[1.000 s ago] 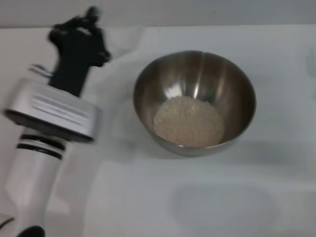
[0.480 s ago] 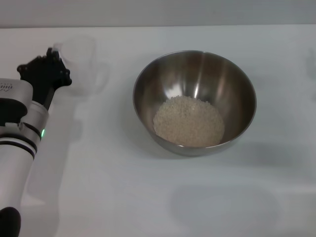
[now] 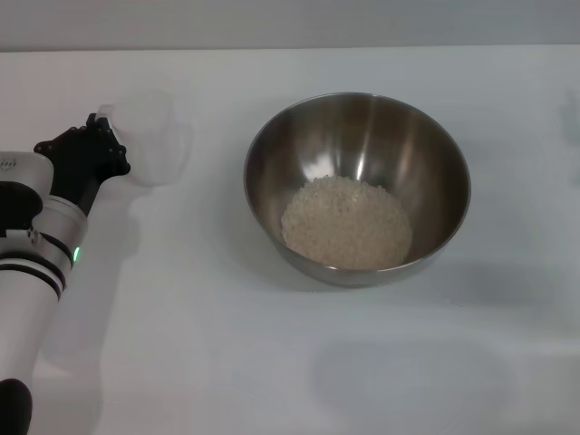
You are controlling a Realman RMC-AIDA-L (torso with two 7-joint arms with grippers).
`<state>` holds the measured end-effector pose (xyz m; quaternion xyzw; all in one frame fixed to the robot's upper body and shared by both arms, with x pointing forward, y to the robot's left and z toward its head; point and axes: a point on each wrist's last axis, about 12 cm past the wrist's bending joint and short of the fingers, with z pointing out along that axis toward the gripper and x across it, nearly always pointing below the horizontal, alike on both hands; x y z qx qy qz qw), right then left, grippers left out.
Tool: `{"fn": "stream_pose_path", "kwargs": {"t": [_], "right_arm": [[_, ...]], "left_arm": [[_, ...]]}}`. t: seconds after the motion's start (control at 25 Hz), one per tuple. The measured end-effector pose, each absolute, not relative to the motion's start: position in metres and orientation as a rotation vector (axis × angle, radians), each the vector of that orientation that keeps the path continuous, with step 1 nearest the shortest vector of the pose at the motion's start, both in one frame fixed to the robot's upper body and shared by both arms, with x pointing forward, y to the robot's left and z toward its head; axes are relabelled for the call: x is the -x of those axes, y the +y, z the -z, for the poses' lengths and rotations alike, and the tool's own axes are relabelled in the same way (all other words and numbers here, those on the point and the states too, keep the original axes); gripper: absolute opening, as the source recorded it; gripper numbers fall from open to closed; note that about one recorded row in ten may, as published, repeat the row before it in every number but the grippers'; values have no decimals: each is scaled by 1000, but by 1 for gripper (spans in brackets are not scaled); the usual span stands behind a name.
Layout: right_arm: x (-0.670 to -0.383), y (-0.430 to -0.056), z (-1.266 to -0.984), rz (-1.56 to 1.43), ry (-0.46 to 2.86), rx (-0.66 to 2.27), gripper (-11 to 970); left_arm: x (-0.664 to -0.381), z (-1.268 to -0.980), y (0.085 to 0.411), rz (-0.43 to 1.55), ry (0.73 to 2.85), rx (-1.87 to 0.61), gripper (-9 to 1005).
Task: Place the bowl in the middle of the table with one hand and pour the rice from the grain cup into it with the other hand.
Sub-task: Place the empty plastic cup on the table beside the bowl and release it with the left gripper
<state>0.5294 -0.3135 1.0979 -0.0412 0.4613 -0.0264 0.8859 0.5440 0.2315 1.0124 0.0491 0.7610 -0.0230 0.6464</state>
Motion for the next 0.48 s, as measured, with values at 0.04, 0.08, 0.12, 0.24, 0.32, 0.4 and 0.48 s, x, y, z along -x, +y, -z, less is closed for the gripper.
{"fn": "stream_pose_path", "kwargs": {"t": [0.04,0.08,0.12,0.24,0.32,0.4,0.48], "right_arm": [[-529,-313,-1098,55,959,86,477],[-530,-313,-1098,55,959,86,477],[-530,-313,-1098,55,959,86,477],[-530,-313,-1098,54,959,86,477],[-530,-313,-1098,55,959,86,477],[-529,-313,-1098,55,959,86,477],[-529,-314,-1098,55,960,86,478]], "left_arm": [[-544,-1012,231,53,1733,-114,84],[-543,-1011,230,57,1734,-124,85],[-541,-1011,228,67,1738,-143,85],[-541,-1010,227,71,1742,-151,87],[-540,-1009,226,83,1750,-155,88],[-539,-1008,227,93,1755,-144,107],[-538,-1007,229,99,1761,-130,142]]}}
